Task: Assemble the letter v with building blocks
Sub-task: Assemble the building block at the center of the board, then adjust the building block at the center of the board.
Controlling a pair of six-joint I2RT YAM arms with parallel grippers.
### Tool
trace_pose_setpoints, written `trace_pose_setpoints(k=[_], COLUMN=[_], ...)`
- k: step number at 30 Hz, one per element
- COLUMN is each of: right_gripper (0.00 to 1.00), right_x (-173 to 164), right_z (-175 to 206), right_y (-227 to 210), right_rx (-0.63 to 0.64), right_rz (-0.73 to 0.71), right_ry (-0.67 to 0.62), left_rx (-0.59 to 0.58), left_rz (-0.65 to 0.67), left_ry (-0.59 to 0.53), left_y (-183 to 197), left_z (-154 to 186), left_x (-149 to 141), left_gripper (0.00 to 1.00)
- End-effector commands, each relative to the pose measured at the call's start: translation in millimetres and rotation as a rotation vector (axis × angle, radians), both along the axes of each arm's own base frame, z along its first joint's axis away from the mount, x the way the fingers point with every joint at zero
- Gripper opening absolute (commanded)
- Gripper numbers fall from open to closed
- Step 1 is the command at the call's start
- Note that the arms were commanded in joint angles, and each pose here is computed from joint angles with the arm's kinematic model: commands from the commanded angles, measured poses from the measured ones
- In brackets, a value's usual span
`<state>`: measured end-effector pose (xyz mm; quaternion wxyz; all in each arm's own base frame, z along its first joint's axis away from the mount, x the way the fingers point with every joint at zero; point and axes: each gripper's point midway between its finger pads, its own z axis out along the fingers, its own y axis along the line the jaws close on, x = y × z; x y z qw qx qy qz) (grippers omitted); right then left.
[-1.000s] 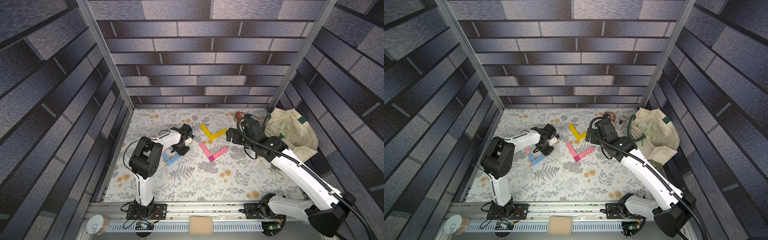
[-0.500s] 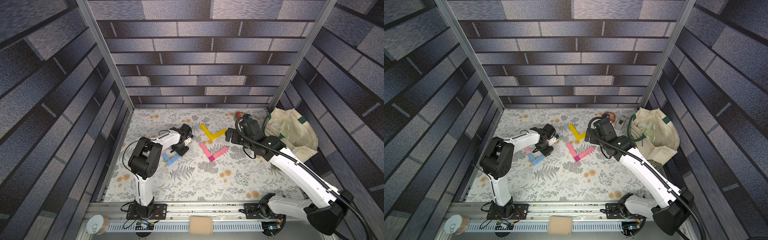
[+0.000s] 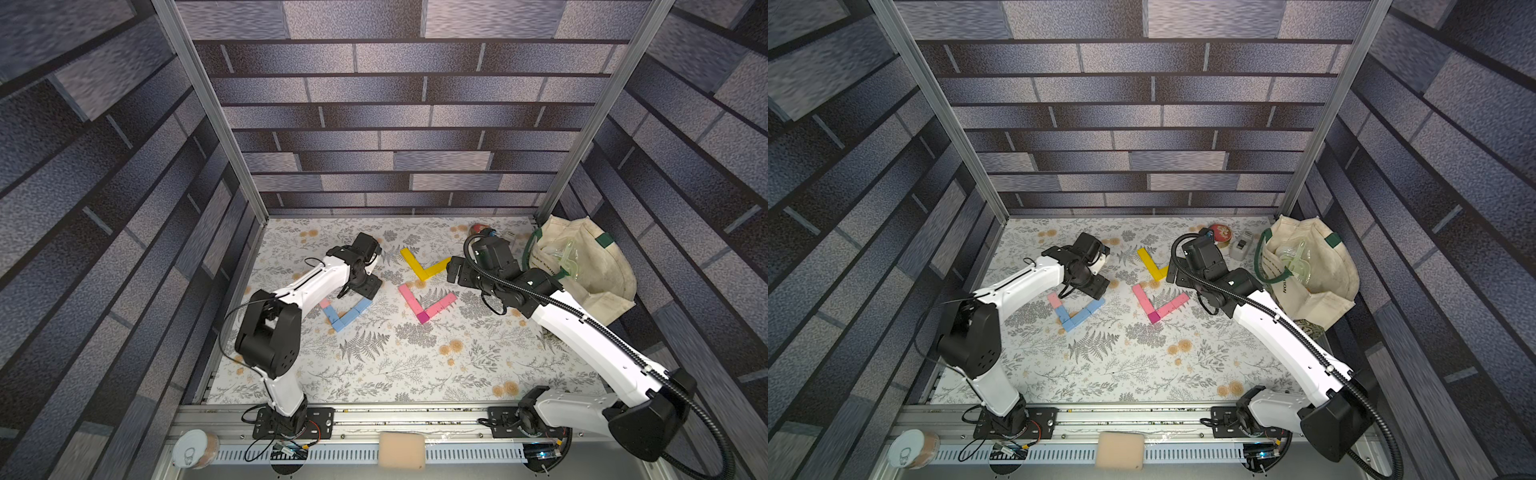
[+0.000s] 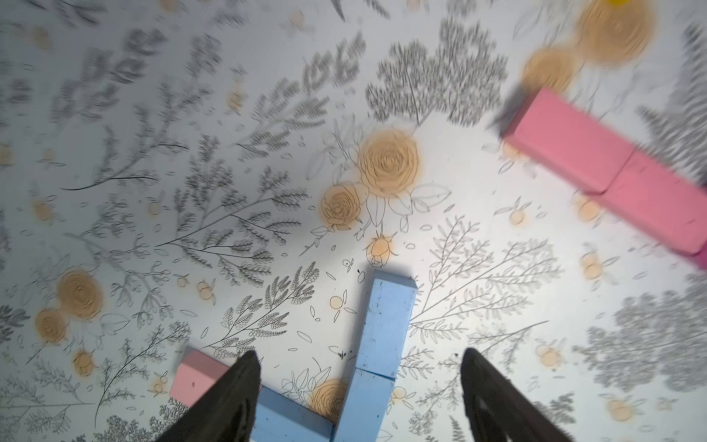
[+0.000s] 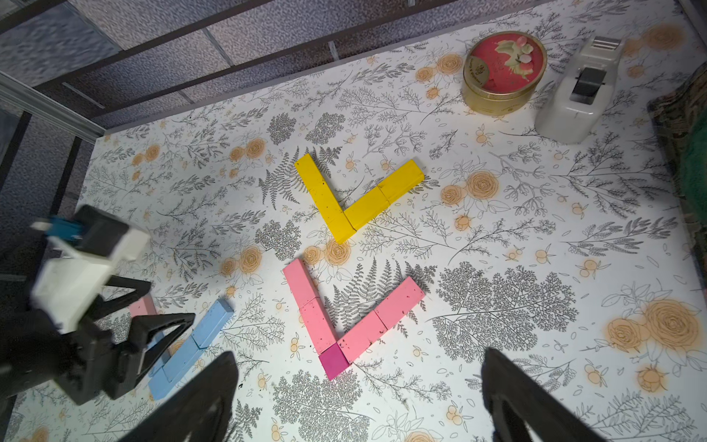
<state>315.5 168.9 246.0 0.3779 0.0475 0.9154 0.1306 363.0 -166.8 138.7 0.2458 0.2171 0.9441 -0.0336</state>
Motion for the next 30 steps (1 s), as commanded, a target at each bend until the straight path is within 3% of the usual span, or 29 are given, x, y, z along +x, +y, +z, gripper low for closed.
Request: trace_pose_setpoints(k=[1,5,7,10,14,21,30], right_gripper=[1.0,1.0,1.0,1.0,1.0,1.0,1.0], right_x=[5,7,8,9,8,4,1], right_z=[3,-1,-2,-6,-8,-12,-14], right_y=[3,6,8,10,11,8,4], right_rx=[0.021,0.023,0.03,0.037,0.047,0.05,0.047], right_rz=[-0.001,0.008,0.01,0.012,0.012,-0.002,-0.007], right_ry=[-0.01,-0.003,-0.003,0.006,0.011,0.012,0.012], left_rx=[-0.22,-0.43,-0.6,-0.736,-0.714,-0.783,-0.829], left_rz=[0.264,0.504,0.582,0.711,0.839,0.968,1.007], left_ry=[-0.056,-0.079,-0.058,-0.032,0.034,0.184,0.194], left_y=[18,46,47,49,60,54,54], left_z=[25,17,10,-11,-39,-75,-92], left_x=[-19,-58,-75,-97,-122,-140,-127], left_gripper=[1.0,1.0,1.0,1.0,1.0,1.0,1.0])
